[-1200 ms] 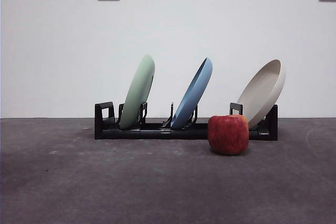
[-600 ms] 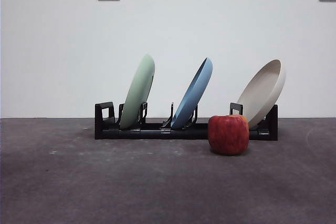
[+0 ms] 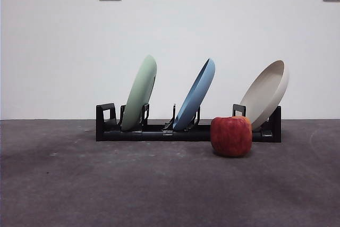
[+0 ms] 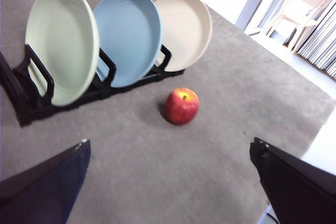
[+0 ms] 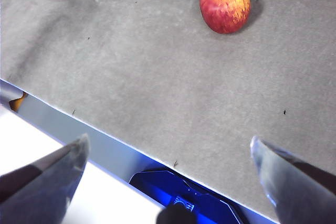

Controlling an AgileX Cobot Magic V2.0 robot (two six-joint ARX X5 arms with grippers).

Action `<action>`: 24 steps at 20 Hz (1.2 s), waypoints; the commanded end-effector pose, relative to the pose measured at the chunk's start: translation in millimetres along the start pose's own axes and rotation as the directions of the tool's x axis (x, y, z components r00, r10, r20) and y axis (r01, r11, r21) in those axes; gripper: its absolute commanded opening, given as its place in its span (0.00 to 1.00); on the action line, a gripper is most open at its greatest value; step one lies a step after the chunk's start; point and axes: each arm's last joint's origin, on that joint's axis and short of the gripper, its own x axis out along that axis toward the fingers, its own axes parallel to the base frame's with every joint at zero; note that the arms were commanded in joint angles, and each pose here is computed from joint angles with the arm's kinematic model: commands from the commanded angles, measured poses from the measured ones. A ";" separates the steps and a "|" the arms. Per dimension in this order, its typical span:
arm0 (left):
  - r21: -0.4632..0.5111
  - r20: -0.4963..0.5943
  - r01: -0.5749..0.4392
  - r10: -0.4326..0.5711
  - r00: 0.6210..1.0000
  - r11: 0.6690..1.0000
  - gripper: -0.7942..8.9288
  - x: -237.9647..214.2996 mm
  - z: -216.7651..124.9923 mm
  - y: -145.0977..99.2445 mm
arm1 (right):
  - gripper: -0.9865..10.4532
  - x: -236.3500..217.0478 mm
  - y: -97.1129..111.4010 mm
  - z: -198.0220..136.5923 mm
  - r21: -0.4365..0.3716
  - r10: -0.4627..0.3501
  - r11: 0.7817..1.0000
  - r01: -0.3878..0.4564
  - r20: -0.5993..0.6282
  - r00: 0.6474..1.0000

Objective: Take the green plate from the plate rack,put the plate on the table,take the apple from the table,put the apple in the plate

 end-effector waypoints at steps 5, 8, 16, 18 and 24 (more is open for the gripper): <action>0.054 -0.024 -0.019 0.021 1.000 0.998 0.70 76.3 58.2 20.1 | 0.75 0.0 0.2 1.1 0.000 0.002 1.000 -0.002 0.001 1.000; 0.063 -0.046 -0.038 0.041 0.998 0.997 0.70 121.2 80.1 33.8 | 0.75 0.0 0.2 1.0 0.004 0.002 1.000 -0.002 0.001 1.000; 0.043 -0.146 -0.056 0.062 0.987 0.998 0.69 229.6 89.7 73.7 | 0.75 1.0 -0.5 1.7 0.014 0.002 1.000 -0.002 -0.005 1.000; 0.045 -0.160 -0.077 0.083 0.984 0.996 0.69 247.1 84.1 82.3 | 0.75 1.0 -0.5 1.7 0.014 0.002 1.000 -0.002 -0.005 1.000; 0.037 -0.215 -0.085 0.091 0.972 0.996 0.66 276.9 60.2 90.9 | 0.75 1.0 -0.5 1.7 0.014 0.001 1.000 -0.001 -0.005 1.000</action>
